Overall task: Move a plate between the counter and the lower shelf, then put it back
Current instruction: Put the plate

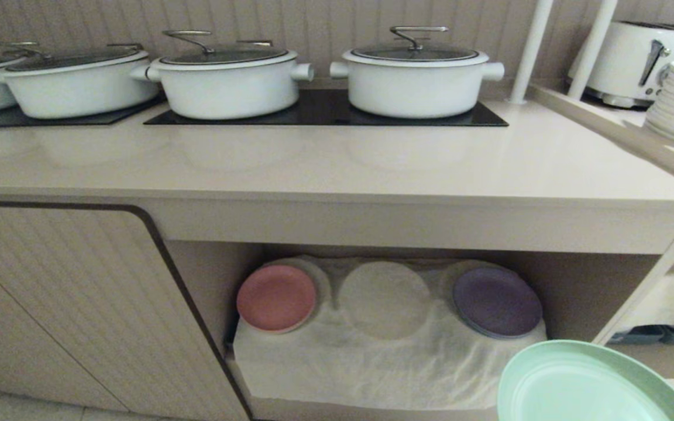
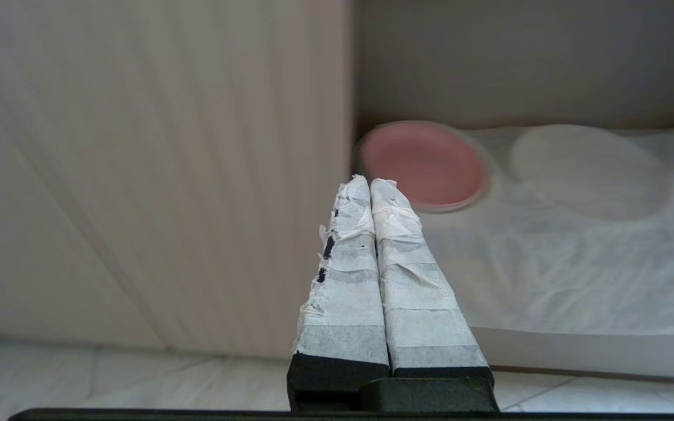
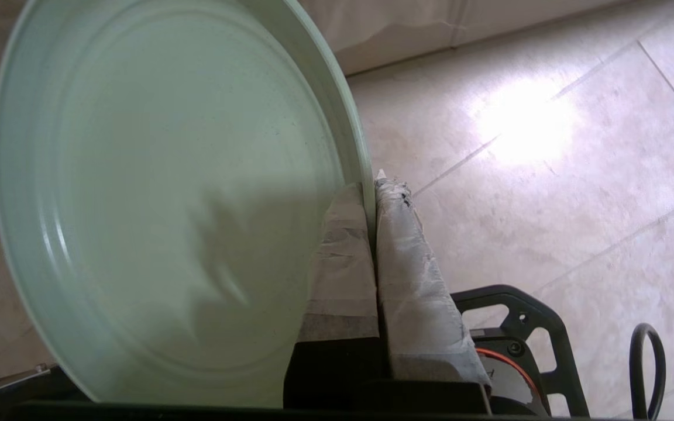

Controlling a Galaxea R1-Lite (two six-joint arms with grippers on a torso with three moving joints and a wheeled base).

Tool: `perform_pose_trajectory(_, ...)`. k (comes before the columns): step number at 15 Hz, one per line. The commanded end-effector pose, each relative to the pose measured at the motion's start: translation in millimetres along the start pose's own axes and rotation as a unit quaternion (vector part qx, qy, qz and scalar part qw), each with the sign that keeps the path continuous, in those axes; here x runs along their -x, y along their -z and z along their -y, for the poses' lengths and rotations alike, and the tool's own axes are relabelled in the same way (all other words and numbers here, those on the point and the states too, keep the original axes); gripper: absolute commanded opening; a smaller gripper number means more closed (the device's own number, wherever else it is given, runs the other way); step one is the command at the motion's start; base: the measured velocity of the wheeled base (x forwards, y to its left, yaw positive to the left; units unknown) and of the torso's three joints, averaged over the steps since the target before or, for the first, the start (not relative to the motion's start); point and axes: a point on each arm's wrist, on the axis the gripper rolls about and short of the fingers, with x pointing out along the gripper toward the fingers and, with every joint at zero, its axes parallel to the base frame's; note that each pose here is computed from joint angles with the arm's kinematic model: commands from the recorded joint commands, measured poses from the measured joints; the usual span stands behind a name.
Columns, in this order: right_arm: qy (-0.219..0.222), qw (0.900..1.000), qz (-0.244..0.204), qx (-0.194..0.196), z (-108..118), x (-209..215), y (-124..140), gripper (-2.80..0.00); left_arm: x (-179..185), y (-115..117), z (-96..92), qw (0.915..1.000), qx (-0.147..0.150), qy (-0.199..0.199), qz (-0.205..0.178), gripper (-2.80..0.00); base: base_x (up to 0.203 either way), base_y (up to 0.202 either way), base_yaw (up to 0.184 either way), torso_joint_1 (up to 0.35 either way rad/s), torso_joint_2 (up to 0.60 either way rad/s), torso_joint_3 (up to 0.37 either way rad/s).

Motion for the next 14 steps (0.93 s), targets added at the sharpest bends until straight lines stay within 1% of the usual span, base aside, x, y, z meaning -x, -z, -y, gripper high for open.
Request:
perform_pose_trajectory(1, 0.002, 1.0, -0.003, -0.001, 0.4, -0.8, 0.9, -2.8, 0.0, 0.1, 0.0, 1.0, 0.001, 0.0, 0.0, -2.8, 0.003, 0.005, -0.069, 0.002, 0.01, 0.0)
perform_pose_trajectory(4, 0.003, 1.0, -0.003, -0.004, 0.6, -1.1, 1.1, -2.8, 0.0, 0.1, 0.0, 1.0, 0.0, 0.0, 0.0, -2.8, 0.0, 0.0, 0.0, 0.0, 0.0, 0.0)
perform_pose_trajectory(8, 0.006, 1.0, -0.004, -0.02, 0.8, -1.5, 1.4, -2.8, 0.0, 0.1, 0.0, 1.0, 0.0, 0.0, 0.0, -2.8, 0.0, 0.0, 0.0, 0.0, 0.0, 0.0)
perform_pose_trajectory(14, 0.005, 1.0, -0.004, -0.02, 0.6, -1.4, 1.2, -2.8, 0.0, 0.1, 0.0, 1.0, 0.0, 0.0, 0.0, -2.8, 0.0, 0.0, 0.0, 0.0, 0.0, 0.0)
